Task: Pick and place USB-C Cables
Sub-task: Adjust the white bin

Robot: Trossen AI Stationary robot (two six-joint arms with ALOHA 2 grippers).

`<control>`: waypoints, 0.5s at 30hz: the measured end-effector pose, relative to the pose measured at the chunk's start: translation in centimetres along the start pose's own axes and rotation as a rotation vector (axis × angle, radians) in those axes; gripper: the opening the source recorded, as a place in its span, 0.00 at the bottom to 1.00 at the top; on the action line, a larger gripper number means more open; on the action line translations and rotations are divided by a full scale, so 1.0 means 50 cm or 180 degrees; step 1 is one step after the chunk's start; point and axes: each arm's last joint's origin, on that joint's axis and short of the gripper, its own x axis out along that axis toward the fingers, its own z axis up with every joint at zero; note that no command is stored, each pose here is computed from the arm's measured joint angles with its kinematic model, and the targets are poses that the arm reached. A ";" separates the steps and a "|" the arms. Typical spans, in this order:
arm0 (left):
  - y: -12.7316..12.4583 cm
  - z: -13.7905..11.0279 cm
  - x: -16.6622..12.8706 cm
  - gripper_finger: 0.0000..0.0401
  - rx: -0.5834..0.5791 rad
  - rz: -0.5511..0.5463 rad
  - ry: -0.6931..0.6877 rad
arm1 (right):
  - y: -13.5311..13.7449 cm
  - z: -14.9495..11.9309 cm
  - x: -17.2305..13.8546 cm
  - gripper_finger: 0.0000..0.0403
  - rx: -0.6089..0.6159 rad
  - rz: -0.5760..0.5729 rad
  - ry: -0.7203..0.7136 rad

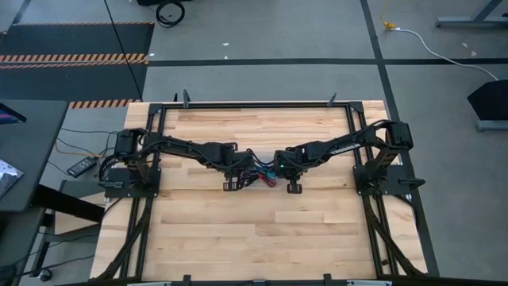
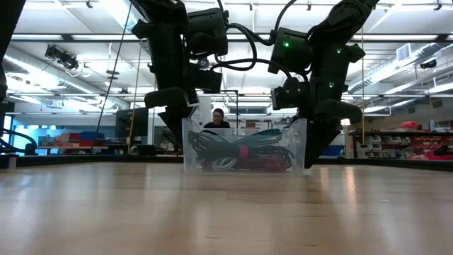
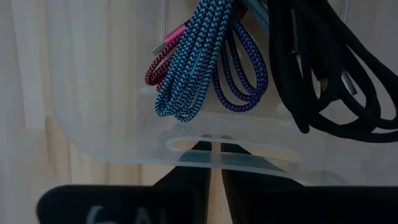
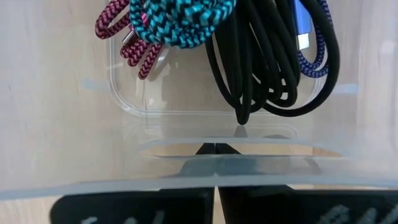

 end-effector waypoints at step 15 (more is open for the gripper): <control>0.012 0.005 -0.051 0.11 -0.0059 0.0016 0.0008 | -0.002 -0.007 -0.086 0.05 0.0096 -0.0014 -0.0231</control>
